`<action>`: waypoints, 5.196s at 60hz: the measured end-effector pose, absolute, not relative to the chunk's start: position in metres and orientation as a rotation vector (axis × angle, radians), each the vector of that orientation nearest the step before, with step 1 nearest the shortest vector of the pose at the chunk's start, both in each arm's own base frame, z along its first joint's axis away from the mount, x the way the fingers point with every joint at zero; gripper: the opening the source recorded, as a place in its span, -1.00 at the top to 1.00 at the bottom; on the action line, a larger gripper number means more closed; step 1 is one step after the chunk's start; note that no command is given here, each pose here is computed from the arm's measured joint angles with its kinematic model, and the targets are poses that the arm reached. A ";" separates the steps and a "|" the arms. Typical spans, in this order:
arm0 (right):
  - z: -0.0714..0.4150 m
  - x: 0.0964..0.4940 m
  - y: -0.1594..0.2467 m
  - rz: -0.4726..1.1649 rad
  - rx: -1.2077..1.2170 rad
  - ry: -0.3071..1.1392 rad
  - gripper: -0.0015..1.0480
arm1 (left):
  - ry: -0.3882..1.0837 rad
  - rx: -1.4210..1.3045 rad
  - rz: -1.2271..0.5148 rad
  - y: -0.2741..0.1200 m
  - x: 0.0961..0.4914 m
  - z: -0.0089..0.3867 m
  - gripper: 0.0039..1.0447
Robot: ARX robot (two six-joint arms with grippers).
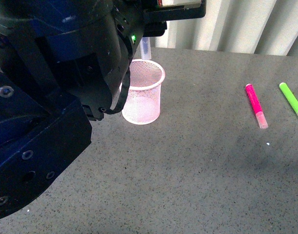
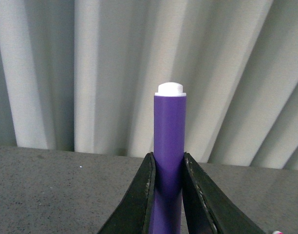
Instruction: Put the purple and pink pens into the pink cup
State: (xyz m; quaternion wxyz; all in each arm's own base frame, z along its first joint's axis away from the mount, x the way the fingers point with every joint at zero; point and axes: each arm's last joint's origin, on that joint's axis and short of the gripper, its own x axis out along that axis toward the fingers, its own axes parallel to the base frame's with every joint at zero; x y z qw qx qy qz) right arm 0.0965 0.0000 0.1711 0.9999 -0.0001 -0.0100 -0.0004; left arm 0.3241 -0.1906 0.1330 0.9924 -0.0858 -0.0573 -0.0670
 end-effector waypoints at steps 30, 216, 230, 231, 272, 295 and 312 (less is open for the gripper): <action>0.171 0.097 0.000 0.001 0.000 -0.020 -0.87 | -0.015 -0.175 -0.061 -0.180 0.353 0.101 0.77; 0.171 0.097 0.000 0.001 0.000 -0.020 -0.87 | -0.012 -0.007 0.000 0.000 0.110 0.169 0.94; 0.171 0.097 0.000 0.001 0.000 -0.020 -0.87 | 0.024 -0.007 -0.001 0.000 0.101 0.164 0.94; 0.171 0.097 0.000 0.000 0.000 -0.020 -0.87 | 0.022 -0.007 -0.001 0.000 0.100 0.164 0.94; 0.171 0.097 0.000 0.001 0.000 -0.020 -0.87 | -0.005 -0.007 -0.002 0.000 0.097 0.166 -0.35; 0.158 0.125 -0.012 -0.174 -0.056 0.291 -0.87 | -0.006 -0.005 -0.002 0.000 0.097 0.166 -0.88; 0.149 0.213 -0.034 -0.088 -0.070 0.610 -0.87 | -0.006 -0.005 0.000 0.000 0.097 0.166 -0.88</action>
